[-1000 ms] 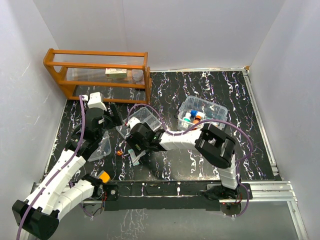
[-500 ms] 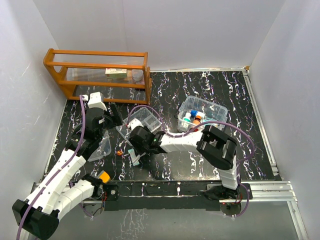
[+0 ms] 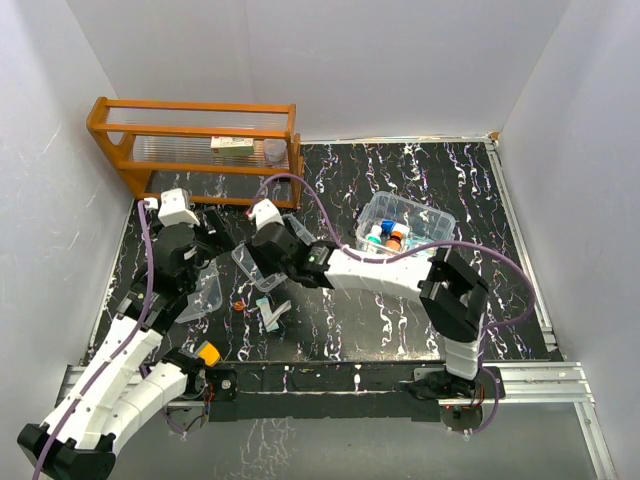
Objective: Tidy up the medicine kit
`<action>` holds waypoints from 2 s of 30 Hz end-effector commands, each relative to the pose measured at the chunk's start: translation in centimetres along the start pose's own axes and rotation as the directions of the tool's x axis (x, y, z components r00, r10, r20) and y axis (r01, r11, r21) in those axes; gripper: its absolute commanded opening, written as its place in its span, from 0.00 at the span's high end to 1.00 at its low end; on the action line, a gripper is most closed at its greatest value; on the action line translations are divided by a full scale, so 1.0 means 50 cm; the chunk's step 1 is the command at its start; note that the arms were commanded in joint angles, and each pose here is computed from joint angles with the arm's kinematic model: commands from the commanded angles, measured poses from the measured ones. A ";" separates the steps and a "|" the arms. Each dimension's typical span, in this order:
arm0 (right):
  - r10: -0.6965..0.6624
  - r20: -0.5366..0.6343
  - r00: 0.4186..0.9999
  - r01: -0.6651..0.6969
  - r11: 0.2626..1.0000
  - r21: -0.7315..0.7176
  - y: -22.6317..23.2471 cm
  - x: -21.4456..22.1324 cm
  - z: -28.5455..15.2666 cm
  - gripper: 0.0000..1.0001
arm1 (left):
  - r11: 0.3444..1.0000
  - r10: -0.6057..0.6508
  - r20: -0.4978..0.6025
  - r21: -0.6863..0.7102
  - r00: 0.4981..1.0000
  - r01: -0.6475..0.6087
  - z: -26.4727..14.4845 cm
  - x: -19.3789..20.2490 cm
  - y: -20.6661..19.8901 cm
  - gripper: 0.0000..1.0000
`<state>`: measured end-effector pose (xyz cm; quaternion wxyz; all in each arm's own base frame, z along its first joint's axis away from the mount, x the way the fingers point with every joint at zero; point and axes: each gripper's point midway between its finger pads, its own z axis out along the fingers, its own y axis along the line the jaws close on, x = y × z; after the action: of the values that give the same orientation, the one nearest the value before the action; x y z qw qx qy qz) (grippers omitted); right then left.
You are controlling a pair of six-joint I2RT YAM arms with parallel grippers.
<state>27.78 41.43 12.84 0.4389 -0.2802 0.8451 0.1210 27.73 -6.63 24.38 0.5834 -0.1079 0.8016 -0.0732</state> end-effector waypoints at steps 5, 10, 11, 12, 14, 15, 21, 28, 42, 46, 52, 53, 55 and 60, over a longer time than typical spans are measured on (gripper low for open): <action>-0.023 0.155 0.988 0.021 1.000 0.017 -0.054 -0.140 0.104 0.42 | 0.997 -0.036 0.076 -0.068 0.996 0.041 -0.023 -0.023 0.036 0.21; -0.054 0.134 0.989 0.055 0.998 -0.004 -0.059 -0.131 0.163 0.42 | 0.992 -0.053 0.115 -0.109 0.992 0.065 -0.033 -0.032 0.057 0.21; -0.064 0.132 0.989 0.066 0.998 -0.011 -0.057 -0.129 0.171 0.42 | 0.991 -0.054 0.119 -0.111 0.991 0.067 -0.034 -0.033 0.059 0.21; -0.072 0.130 0.989 0.074 0.997 -0.015 -0.055 -0.127 0.178 0.42 | 0.991 -0.054 0.120 -0.113 0.991 0.067 -0.034 -0.033 0.059 0.21; -0.077 0.127 0.989 0.081 0.996 -0.024 -0.053 -0.126 0.191 0.42 | 0.991 -0.051 0.117 -0.114 0.992 0.065 -0.033 -0.032 0.059 0.21; -0.079 0.122 0.989 0.083 0.996 -0.029 -0.054 -0.122 0.197 0.42 | 0.991 -0.050 0.115 -0.116 0.992 0.064 -0.032 -0.030 0.059 0.21; -0.097 0.086 0.992 0.102 0.993 -0.060 -0.050 -0.089 0.224 0.41 | 0.991 -0.044 0.098 -0.119 0.994 0.056 -0.024 -0.024 0.057 0.20; -0.115 0.060 0.992 0.118 0.992 -0.050 -0.054 -0.068 0.245 0.37 | 0.993 -0.036 0.085 -0.110 0.996 0.046 -0.021 -0.019 0.052 0.20; -0.052 0.113 0.992 0.055 0.998 -0.024 -0.064 -0.134 0.214 0.29 | 0.996 -0.021 0.059 -0.086 0.998 0.026 -0.014 -0.010 0.041 0.20; -0.038 0.122 0.992 0.041 0.999 -0.018 -0.064 -0.146 0.212 0.29 | 0.996 -0.020 0.058 -0.084 0.998 0.024 -0.014 -0.010 0.040 0.20; 0.016 0.151 0.988 -0.013 1.000 -0.023 -0.072 -0.173 0.187 0.32 | 0.996 -0.021 0.052 -0.082 0.998 0.025 -0.012 -0.006 0.039 0.20; 0.026 0.152 0.988 -0.022 0.999 -0.024 -0.074 -0.173 0.184 0.34 | 0.997 -0.021 0.051 -0.079 0.998 0.025 -0.012 -0.006 0.038 0.20; 0.042 0.132 0.990 -0.038 0.999 -0.031 -0.079 -0.155 0.186 0.45 | 0.997 -0.023 0.049 -0.076 0.999 0.026 -0.011 -0.006 0.036 0.20; 0.040 0.069 0.997 -0.037 0.998 -0.043 -0.078 -0.096 0.204 0.59 | 0.997 -0.024 0.041 -0.070 0.999 0.027 -0.010 -0.001 0.034 0.20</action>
<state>38.77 44.58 8.24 0.4386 -0.2901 0.8403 0.1320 27.12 -4.80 24.29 0.5945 -0.1431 0.7899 -0.0465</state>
